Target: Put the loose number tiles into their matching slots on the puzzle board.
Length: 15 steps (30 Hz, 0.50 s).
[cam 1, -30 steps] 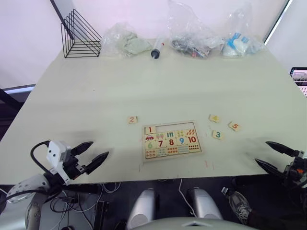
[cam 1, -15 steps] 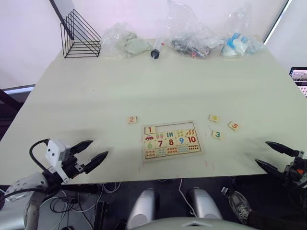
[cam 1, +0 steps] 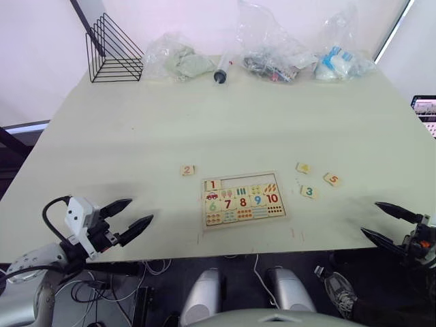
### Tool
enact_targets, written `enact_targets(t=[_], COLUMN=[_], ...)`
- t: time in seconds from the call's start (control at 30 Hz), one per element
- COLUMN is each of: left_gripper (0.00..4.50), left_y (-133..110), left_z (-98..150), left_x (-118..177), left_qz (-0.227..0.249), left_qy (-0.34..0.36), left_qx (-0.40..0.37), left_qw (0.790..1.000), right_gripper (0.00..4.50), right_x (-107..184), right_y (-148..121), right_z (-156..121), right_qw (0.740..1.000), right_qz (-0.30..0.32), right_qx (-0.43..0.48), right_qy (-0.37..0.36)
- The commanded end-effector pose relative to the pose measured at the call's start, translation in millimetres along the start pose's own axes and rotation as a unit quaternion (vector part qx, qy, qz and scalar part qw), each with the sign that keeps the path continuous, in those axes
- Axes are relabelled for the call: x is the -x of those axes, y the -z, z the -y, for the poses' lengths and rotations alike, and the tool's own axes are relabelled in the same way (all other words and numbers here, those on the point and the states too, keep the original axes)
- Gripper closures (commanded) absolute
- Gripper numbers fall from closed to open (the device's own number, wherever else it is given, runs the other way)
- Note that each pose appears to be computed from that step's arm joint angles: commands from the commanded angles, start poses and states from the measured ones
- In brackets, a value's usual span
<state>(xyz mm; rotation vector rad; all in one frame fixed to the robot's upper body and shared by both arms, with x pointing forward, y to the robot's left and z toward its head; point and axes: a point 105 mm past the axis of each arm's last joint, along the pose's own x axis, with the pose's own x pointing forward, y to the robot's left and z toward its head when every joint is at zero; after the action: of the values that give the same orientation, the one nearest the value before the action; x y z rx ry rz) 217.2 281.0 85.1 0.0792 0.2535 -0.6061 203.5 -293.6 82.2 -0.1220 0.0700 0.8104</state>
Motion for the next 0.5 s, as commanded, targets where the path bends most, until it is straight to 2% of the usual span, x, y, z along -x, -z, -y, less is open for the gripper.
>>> enact_targets(t=[0.03,0.3,0.5], left_gripper=[0.09,0.09,0.09], left_y=[-7,-10,-17], left_z=[-2,-6,-8], left_x=[2,1,-8], left_qz=[0.005,0.003,-0.012], left_qy=[0.001,0.008,0.050], left_qx=[-0.018,-0.025,-0.046], left_qw=[1.000,1.000,0.998], right_gripper=[0.00,0.00,0.00], right_x=[0,-3,-7], right_y=[-8,-7,-10], right_z=[1,-3,-8], right_qw=[1.000,1.000,0.999], right_qz=[0.015,0.020,0.028], right_qx=[0.017,0.016,0.024], right_qy=[-0.002,-0.006,-0.024])
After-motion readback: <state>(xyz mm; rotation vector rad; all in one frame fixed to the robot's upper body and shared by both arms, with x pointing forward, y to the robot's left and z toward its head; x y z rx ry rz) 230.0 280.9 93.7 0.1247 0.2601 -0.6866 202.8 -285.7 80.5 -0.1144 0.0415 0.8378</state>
